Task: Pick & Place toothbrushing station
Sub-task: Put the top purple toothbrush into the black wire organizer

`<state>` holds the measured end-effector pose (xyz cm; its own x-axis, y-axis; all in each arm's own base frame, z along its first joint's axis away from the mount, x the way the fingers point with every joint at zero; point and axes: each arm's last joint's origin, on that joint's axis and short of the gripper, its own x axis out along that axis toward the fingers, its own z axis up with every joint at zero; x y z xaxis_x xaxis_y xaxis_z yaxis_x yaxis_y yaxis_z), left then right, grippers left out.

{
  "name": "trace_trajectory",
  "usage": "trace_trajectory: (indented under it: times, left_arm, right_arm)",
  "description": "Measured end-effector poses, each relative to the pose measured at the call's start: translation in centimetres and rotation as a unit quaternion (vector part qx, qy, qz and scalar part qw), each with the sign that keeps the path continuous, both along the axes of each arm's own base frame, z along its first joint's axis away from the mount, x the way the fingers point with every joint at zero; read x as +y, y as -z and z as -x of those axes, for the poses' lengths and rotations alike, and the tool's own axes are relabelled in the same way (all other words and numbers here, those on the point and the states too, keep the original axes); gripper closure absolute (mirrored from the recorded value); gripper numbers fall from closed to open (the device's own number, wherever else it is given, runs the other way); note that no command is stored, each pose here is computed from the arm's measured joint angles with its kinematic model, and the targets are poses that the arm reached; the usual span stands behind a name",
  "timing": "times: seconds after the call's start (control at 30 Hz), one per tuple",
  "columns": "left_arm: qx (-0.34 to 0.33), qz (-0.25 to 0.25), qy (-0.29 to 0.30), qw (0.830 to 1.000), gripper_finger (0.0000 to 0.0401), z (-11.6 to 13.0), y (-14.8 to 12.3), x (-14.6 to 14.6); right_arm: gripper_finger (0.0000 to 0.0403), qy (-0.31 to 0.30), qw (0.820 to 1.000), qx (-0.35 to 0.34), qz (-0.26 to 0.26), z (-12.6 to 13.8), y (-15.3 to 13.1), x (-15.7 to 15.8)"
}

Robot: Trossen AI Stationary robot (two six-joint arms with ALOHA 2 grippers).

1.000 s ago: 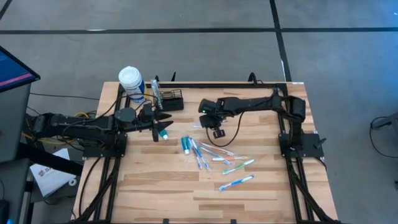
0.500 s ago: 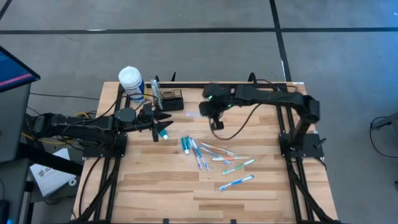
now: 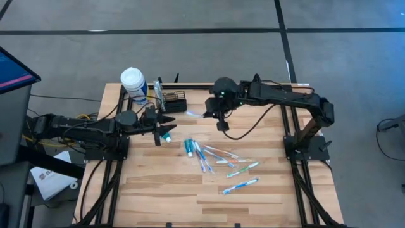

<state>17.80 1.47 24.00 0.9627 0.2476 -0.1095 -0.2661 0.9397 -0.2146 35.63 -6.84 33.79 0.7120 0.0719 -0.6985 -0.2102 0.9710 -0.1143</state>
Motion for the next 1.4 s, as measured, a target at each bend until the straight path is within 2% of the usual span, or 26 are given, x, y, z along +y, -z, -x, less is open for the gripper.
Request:
trace_trajectory:
  times: [0.13,0.23,0.3,0.4,0.5,0.67,0.97,1.3,1.4]
  left_arm:
    - [0.001,-0.011,0.012,1.000,0.0243,0.0,0.0,-0.4]
    - [0.001,-0.013,0.015,1.000,0.0243,0.0,0.0,-0.5]
    - [0.000,-0.013,0.015,1.000,0.0243,0.0,-0.1,-0.5]
    - [-0.001,-0.013,0.014,1.000,0.0243,0.0,-0.1,-0.5]
    - [-0.007,-0.011,0.012,1.000,0.0243,0.0,-0.2,-0.5]
    - [-0.038,-0.011,0.011,0.999,0.0243,-0.4,-0.6,-0.4]
    - [-0.109,-0.051,0.040,0.992,0.0243,-2.9,-0.7,-1.3]
    - [-0.190,-0.081,0.029,0.978,0.0243,-5.6,0.4,-1.2]
    - [-0.194,-0.092,0.028,0.976,0.0243,-6.4,0.3,-1.2]
  right_arm:
    - [0.0403,0.009,1.000,0.013,-0.018,2.2,1.3,-0.1]
    - [0.0403,0.029,0.999,-0.024,-0.025,4.5,2.3,0.0]
    - [0.0403,0.038,0.997,-0.068,-0.025,5.8,3.3,0.2]
    - [0.0403,0.041,0.978,-0.198,-0.040,6.8,3.4,0.6]
    - [0.0403,0.020,0.957,-0.284,-0.063,6.8,3.9,1.1]
    - [0.0403,-0.009,0.939,-0.336,-0.069,5.0,4.4,2.4]
    - [0.0401,-0.016,0.942,-0.329,-0.066,3.7,6.0,2.6]
    - [0.0399,-0.018,0.941,-0.332,-0.064,3.7,5.9,2.6]
    - [0.0399,-0.021,0.941,-0.333,-0.058,3.7,5.9,2.7]
